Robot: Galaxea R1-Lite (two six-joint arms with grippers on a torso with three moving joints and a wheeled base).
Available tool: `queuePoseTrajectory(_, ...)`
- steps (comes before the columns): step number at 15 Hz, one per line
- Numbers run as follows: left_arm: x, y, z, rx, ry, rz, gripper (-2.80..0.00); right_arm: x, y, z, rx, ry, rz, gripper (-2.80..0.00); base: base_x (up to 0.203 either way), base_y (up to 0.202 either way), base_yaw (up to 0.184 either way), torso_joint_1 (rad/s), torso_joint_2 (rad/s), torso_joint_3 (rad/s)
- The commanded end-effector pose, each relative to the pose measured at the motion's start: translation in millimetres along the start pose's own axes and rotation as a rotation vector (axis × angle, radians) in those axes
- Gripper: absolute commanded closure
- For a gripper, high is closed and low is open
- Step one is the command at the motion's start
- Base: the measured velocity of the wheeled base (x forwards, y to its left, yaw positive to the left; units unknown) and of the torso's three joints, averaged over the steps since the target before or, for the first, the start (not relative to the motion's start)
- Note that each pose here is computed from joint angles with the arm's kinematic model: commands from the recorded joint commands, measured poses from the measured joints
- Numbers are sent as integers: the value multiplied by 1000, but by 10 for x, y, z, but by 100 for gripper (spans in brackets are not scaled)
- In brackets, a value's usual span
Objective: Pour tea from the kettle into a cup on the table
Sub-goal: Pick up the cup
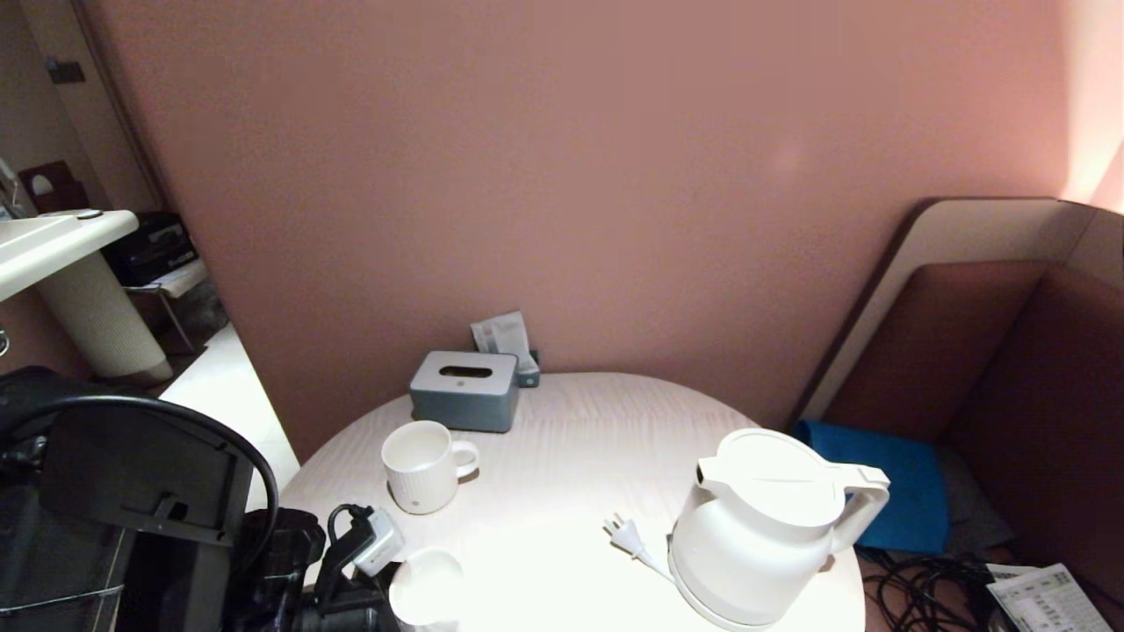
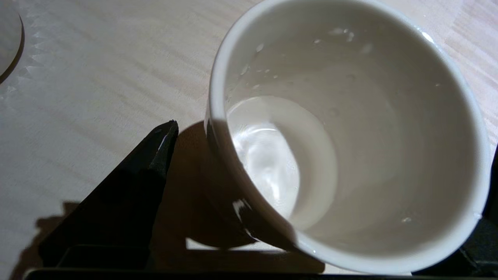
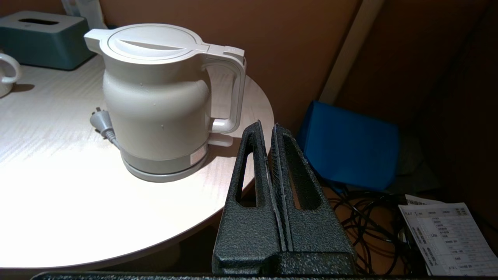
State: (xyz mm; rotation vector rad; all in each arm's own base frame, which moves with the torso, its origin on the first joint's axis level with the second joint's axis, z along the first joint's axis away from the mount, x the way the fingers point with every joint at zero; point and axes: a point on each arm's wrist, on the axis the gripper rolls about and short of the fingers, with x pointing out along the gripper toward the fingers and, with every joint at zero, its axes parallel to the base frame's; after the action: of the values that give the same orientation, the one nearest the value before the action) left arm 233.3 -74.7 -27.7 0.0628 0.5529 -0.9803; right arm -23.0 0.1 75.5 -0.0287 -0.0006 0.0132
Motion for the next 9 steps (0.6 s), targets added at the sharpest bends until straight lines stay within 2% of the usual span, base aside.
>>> queuePoseTrajectory(1,14,1,35,18,-30,5,-280,1,0,1,0,1,1,0,0,0,0,0,0,0)
queuePoseTrajectory(4,29,8,-4,-6,-12,23,-280,1,0,2,0,1,1,0,0,0,0,0,0,0)
queuePoseTrajectory(5,30,9,-3,-6,-12,24,0,2,0,-2,0,2,1,0,0,0,0,0,0,0)
queuePoseTrajectory(9,33,14,4,-12,-15,27,0,0,0,2,0,0,1,0,0,0,0,0,0,0)
